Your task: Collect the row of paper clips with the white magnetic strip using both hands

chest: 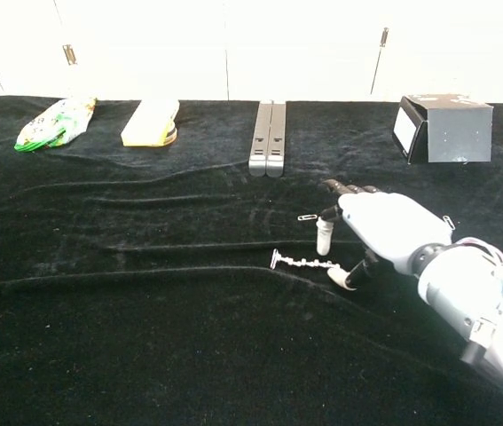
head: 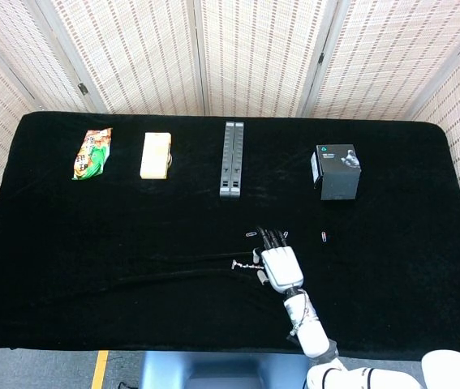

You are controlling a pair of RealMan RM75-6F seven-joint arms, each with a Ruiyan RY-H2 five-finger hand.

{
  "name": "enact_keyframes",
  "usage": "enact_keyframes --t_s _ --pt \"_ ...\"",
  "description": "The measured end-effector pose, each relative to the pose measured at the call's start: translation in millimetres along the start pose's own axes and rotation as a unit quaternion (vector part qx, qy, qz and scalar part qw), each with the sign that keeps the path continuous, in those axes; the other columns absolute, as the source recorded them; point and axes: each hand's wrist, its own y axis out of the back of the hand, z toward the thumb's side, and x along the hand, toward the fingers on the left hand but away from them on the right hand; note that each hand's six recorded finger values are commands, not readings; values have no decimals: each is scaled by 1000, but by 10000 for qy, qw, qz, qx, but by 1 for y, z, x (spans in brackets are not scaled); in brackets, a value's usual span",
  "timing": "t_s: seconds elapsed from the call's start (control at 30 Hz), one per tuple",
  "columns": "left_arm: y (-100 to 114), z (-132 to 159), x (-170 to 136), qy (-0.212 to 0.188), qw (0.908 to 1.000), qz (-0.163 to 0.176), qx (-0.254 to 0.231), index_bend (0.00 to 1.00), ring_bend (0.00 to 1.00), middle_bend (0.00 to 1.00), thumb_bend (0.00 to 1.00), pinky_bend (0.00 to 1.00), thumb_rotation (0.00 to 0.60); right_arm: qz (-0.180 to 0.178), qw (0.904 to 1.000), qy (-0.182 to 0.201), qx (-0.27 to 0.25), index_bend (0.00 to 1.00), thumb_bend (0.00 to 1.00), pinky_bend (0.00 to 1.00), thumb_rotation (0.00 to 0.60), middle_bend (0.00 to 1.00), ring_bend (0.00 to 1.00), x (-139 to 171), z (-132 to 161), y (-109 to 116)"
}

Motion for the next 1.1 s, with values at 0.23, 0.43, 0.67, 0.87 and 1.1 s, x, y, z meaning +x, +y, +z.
enact_keyframes --t_s 0.23,0.43,0.67,0.87,1.1 --pt "3 -3 0 16 10000 27 -33 415 91 247 334 15 600 20 10000 25 -54 483 359 0 600 13 0 -7 5 -3" --pt "3 -2 -1 -19 10000 21 -54 415 85 240 342 15 600 42 10000 26 -31 489 360 0 600 14 0 -13 6 -5" --pt "5 -5 0 18 9999 48 -121 413 82 234 358 15 600 38 10000 8 -33 522 361 0 600 20 0 -17 7 -6" --pt "6 -7 0 28 9999 61 -148 410 79 229 385 15 600 56 10000 -32 16 552 384 0 600 39 2 -20 5 -7" --pt "6 -8 0 55 9998 52 -169 406 79 229 416 15 600 60 10000 -66 37 628 415 0 600 78 25 -22 5 -8"
